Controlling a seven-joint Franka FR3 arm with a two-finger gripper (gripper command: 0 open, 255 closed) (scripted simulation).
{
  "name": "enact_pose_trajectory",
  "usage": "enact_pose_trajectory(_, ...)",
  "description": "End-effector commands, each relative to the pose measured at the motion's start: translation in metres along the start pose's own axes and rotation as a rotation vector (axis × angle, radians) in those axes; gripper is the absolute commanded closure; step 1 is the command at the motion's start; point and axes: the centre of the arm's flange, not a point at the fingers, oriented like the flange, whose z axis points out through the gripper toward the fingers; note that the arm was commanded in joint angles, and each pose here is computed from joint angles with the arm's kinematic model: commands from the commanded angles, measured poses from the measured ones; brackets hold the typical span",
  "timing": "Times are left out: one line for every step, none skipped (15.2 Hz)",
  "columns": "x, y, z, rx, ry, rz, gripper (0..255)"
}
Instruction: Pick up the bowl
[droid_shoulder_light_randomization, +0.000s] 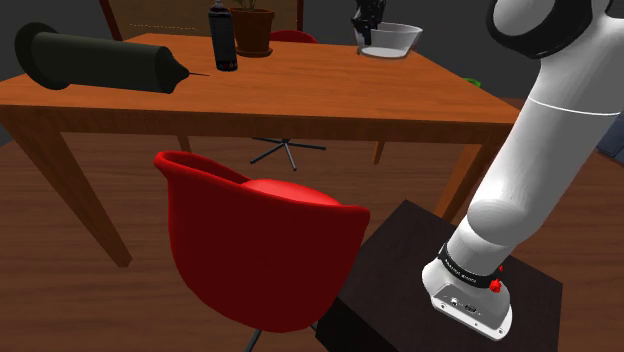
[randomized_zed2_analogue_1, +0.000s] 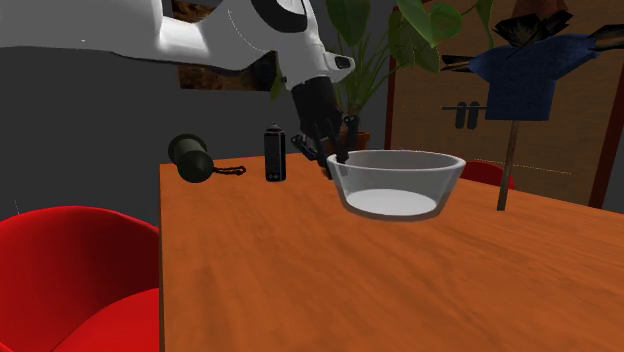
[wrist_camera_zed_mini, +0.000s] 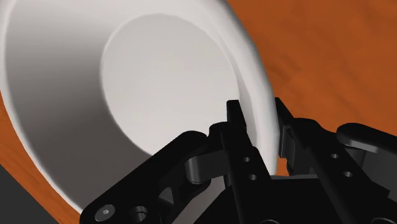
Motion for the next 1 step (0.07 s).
enact_pose_trajectory(0.0006, 0.0015, -0.0041, 0.000, 0.001, 0.000, 255)
